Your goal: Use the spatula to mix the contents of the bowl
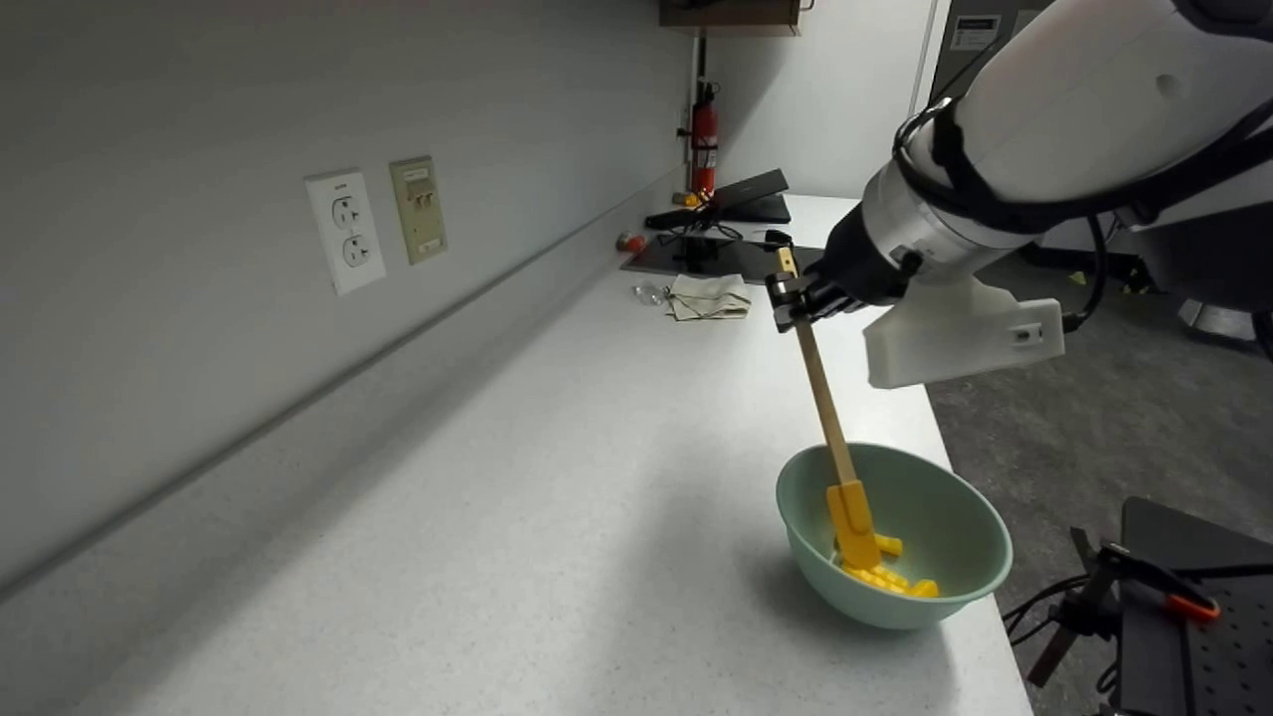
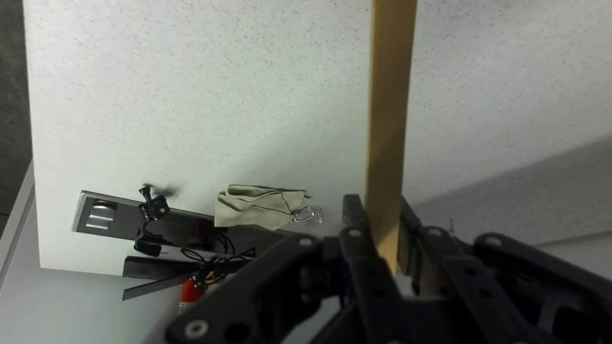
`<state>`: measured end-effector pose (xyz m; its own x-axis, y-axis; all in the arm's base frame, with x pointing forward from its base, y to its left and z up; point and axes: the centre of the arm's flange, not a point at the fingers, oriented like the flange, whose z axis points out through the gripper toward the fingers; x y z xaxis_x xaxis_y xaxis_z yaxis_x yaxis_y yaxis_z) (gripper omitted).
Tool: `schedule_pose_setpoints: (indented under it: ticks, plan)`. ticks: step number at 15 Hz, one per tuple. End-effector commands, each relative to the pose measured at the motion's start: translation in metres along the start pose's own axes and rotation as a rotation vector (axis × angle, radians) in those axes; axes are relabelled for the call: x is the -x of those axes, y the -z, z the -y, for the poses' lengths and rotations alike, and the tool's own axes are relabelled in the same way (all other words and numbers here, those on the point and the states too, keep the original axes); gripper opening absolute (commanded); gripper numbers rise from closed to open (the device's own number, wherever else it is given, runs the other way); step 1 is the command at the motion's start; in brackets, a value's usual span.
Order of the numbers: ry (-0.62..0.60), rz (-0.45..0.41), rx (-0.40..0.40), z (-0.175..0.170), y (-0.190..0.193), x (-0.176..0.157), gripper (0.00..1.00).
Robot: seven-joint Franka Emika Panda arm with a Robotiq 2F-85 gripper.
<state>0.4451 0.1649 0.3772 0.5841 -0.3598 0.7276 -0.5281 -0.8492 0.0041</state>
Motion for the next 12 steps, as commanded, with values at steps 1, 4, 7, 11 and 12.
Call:
schedule_pose_setpoints:
  ticks: [1, 4, 7, 11, 12]
  plan:
    - [-0.013, -0.014, -0.023, 0.001, 0.000, -0.009, 0.04]
    - [0.007, -0.009, -0.003, -0.003, -0.004, -0.005, 0.04]
    - [0.004, -0.009, 0.010, -0.003, -0.005, -0.002, 0.04]
    - [-0.003, 0.031, 0.018, 0.002, -0.012, 0.003, 0.04]
    - [-0.010, 0.048, 0.019, 0.003, -0.013, 0.004, 0.04]
